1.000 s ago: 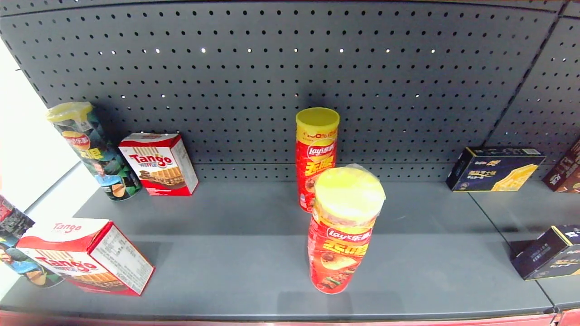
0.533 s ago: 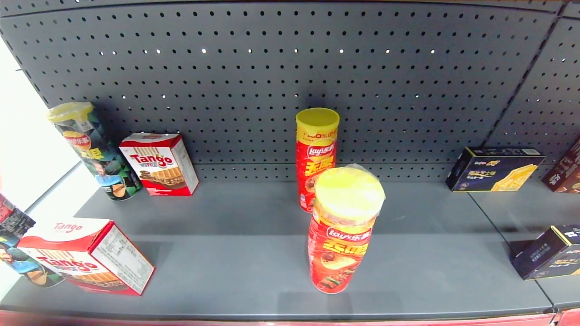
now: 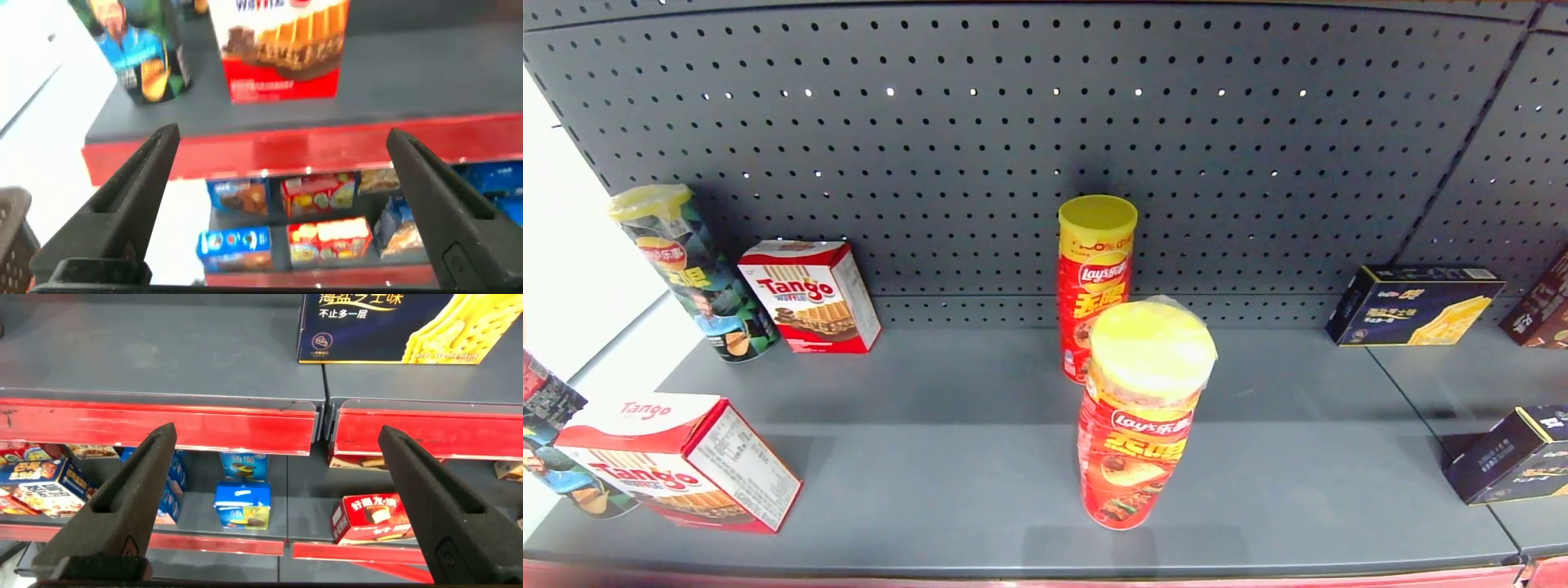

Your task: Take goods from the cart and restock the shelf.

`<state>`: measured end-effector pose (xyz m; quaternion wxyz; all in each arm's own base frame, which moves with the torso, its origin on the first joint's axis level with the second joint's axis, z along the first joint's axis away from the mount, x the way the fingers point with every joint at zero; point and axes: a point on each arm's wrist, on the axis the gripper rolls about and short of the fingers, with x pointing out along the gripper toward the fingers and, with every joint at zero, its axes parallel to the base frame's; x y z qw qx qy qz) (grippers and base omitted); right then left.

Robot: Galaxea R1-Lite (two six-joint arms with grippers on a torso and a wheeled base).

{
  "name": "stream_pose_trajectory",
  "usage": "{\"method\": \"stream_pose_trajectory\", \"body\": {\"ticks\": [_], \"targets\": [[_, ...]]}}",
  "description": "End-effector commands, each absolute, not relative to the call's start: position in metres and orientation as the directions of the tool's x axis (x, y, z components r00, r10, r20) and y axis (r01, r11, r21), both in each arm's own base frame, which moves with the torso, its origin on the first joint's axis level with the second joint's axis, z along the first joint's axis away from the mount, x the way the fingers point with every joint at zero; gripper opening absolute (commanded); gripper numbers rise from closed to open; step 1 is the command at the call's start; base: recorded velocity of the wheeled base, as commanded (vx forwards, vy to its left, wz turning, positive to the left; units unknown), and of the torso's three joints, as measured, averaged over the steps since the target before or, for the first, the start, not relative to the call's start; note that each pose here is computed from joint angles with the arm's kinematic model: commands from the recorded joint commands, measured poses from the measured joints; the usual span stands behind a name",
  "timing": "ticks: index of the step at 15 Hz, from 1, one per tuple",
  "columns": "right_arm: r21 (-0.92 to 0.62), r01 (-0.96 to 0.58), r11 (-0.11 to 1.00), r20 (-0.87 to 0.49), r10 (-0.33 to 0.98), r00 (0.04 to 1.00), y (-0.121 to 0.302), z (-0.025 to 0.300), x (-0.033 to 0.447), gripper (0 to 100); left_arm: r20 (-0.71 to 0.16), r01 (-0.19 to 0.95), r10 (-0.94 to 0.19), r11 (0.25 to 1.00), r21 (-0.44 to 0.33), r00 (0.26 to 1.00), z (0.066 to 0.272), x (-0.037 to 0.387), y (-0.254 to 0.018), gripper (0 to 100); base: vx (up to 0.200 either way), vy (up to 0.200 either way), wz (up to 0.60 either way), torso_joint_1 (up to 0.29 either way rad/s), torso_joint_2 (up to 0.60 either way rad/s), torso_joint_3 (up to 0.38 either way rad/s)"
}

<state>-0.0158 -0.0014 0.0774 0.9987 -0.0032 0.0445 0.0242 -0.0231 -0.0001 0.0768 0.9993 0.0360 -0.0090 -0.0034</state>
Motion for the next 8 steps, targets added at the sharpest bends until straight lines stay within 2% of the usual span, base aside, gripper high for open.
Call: {"method": "stream_pose_trajectory", "body": {"ticks": [1, 3, 8], "targets": [[-0.005, -0.049, 0.999, -0.090, 0.049, 0.995, -0.0014, 0.0774, -0.0157, 100, 0.000, 0.040, -0.040, 0.997, 0.069, 0.999, 0.0755, -0.0228, -0.0008, 100, 0.000, 0.000, 0.00, 0.000, 0.00, 0.000], [-0.005, -0.049, 0.999, -0.090, 0.049, 0.995, -0.0014, 0.0774, -0.0157, 100, -0.002, 0.106, -0.106, 0.993, 0.055, 0.994, 0.0753, -0.0229, -0.0022, 100, 0.000, 0.000, 0.00, 0.000, 0.00, 0.000], [-0.016, -0.074, 0.997, -0.092, 0.072, 0.993, -0.0010, 0.0773, -0.0157, 100, -0.002, 0.112, -0.112, 0.992, 0.050, 0.994, 0.0753, -0.0229, -0.0024, 100, 0.000, 0.000, 0.00, 0.000, 0.00, 0.000]]}}
